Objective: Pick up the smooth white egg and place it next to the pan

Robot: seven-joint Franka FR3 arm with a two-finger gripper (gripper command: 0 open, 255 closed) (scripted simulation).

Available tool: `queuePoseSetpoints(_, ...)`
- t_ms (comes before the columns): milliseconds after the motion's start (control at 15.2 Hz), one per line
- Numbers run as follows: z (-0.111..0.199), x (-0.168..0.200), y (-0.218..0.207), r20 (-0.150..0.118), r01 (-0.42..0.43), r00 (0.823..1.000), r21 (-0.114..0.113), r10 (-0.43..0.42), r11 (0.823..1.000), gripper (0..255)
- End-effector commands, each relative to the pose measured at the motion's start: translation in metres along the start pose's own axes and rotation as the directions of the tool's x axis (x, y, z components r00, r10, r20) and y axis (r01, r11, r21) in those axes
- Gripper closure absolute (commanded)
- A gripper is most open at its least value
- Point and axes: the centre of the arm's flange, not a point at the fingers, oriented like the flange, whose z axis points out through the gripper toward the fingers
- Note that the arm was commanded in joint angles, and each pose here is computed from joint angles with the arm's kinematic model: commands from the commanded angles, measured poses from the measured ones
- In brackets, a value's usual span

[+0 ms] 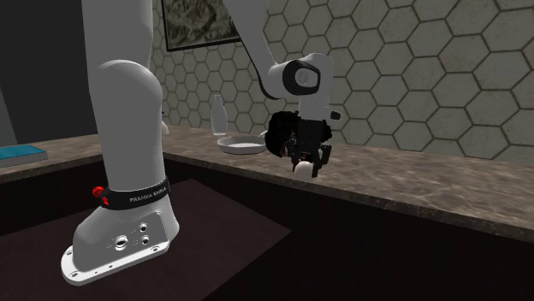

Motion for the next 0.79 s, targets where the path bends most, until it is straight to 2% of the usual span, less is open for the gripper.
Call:
queuePoseSetpoints(0,0.000,0.000,0.000,0.000,0.000,1.000,0.000,0.000,1.000,255)
queuePoseSetpoints(396,0.000,0.000,0.000,0.000,0.000,1.000,0.000,0.000,1.000,255)
queuePoseSetpoints(726,-0.026,-0.004,0.000,0.000,0.000,1.000,0.000,0.000,1.000,255)
